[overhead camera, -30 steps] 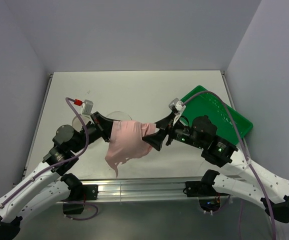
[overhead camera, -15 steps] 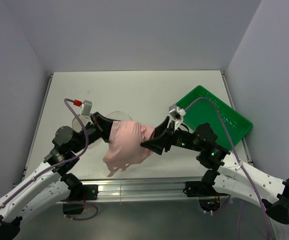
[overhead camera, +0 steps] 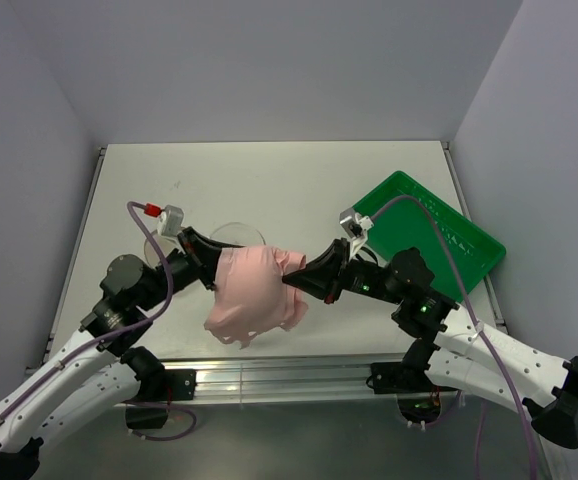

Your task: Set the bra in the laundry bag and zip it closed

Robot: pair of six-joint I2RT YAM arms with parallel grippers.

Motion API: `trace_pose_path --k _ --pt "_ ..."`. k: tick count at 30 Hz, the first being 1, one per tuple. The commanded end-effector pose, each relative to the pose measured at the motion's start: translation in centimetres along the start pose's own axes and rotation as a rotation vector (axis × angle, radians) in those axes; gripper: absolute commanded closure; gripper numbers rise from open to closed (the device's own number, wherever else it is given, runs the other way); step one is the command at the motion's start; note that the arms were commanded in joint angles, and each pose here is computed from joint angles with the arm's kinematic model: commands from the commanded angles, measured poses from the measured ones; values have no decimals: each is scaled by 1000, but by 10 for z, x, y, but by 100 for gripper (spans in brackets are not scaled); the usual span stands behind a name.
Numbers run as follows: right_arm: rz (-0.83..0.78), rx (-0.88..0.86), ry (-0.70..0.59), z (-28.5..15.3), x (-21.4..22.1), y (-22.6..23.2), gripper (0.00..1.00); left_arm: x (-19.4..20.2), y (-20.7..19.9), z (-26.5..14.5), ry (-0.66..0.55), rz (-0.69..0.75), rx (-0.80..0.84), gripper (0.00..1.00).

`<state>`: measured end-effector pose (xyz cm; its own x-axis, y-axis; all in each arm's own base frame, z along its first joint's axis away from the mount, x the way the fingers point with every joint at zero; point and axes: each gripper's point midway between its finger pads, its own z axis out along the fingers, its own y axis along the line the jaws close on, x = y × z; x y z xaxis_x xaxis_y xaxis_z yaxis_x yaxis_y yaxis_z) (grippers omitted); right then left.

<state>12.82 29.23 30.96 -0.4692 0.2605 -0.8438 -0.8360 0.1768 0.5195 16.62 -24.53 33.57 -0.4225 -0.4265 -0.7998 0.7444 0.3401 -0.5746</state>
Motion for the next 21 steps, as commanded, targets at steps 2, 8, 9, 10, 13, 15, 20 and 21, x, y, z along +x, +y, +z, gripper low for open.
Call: trace_pose_path --k 2,8,9,10,13,15,20,21 --pt "-56 -44 -55 3 -27 12 100 -2 -17 -13 65 77 29 48" --pt "-111 -101 -11 1 -34 11 100 10 -9 -33 139 103 -40 13" --pt "-117 -105 -17 0 -39 12 100 10 -5 -36 133 105 -64 12" --pt "-119 -105 -19 -1 -42 12 100 12 8 -40 125 102 -133 11" --pt "-112 -105 -24 -5 -48 12 100 5 25 -54 68 91 -249 9" --pt "-106 -108 -25 -7 -48 13 100 1 28 -61 44 89 -284 10" --pt "-89 -109 -10 -4 -48 12 100 -18 39 -76 -36 121 -387 24" --pt "-87 -105 -7 -3 -48 10 100 -21 40 -78 -49 123 -395 27"
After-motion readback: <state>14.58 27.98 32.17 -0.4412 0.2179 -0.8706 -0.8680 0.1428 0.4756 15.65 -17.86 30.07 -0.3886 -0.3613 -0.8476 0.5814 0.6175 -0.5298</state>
